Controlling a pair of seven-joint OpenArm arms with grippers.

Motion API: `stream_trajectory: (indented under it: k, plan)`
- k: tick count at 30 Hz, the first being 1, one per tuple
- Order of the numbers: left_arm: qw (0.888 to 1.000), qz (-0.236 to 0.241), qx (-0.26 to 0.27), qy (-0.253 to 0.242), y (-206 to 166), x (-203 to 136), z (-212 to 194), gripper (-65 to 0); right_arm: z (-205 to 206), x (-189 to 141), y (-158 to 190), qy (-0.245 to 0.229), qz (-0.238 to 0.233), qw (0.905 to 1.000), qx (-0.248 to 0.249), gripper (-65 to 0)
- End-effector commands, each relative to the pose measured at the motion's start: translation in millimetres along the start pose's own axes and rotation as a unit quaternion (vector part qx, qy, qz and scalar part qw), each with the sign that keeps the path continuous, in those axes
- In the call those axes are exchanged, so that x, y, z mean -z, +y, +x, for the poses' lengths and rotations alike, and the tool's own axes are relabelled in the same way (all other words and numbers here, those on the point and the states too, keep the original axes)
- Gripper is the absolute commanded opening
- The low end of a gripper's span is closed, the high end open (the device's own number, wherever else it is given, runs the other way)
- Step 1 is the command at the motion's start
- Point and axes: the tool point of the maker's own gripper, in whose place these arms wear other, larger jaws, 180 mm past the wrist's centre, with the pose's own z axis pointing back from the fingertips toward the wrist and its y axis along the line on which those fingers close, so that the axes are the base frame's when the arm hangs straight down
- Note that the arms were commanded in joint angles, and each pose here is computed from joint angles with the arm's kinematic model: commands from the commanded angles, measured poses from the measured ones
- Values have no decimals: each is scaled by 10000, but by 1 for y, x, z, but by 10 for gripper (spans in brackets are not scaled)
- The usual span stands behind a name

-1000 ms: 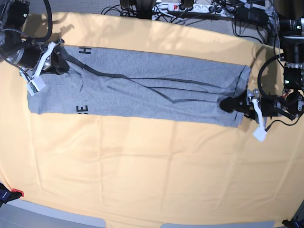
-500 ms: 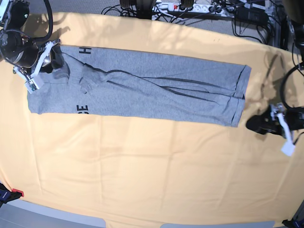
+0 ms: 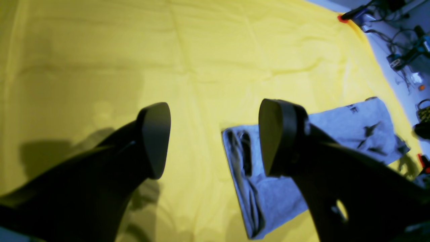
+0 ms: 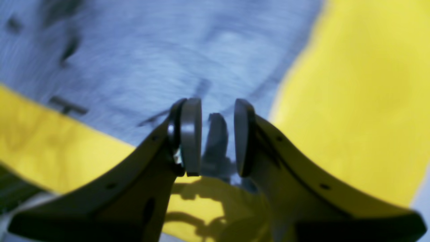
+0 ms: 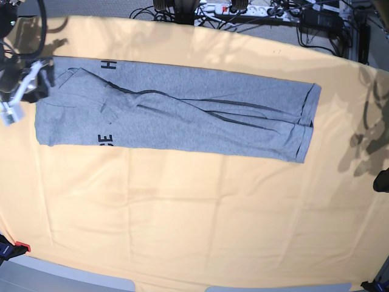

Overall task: Layout the t-shirt on the table in an organized manner, then fold the t-shirt properly
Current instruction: 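Grasp the folded strip's end with the left gripper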

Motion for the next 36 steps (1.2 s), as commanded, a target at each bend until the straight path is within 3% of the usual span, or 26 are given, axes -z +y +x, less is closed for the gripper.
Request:
stream_trajectory:
  k: [1,5,8,9,11,15,21,27,36]
  plan:
    - [9994,33,225,-257,-3,-12,23,-220,10,-10,-10,-194,-169,9997,-10,-455]
    - [9997,25,168,-188,-2,-10,16,-220,17,-19,-11,-540,-63,9983,220,-455]
    - [9998,-3,109,-142,-2,-7,9,-220,30,-20,7,-913,451,9944,284,-465]
    - [9999,-13,97,-139,-3,-6,8,-220,33,-20,16,-1047,635,9923,210,-498]
    - [9999,-23,86,-139,-3,-6,8,-220,42,-20,30,-1445,903,9854,24,-642]
    - [9999,-19,74,-118,-2,-6,6,-220,46,-11,50,-1761,1137,9771,376,-650]
    - [9997,2,-141,197,1,-3,-24,-220,28,30,66,-1389,1082,9826,582,-650]
    - [9964,-27,-531,663,2,1,-75,-220,-11,73,68,-547,848,9940,413,-650]
    - [9891,-390,-1127,865,-18,40,-137,-220,-25,83,78,-229,1008,9939,397,-650]
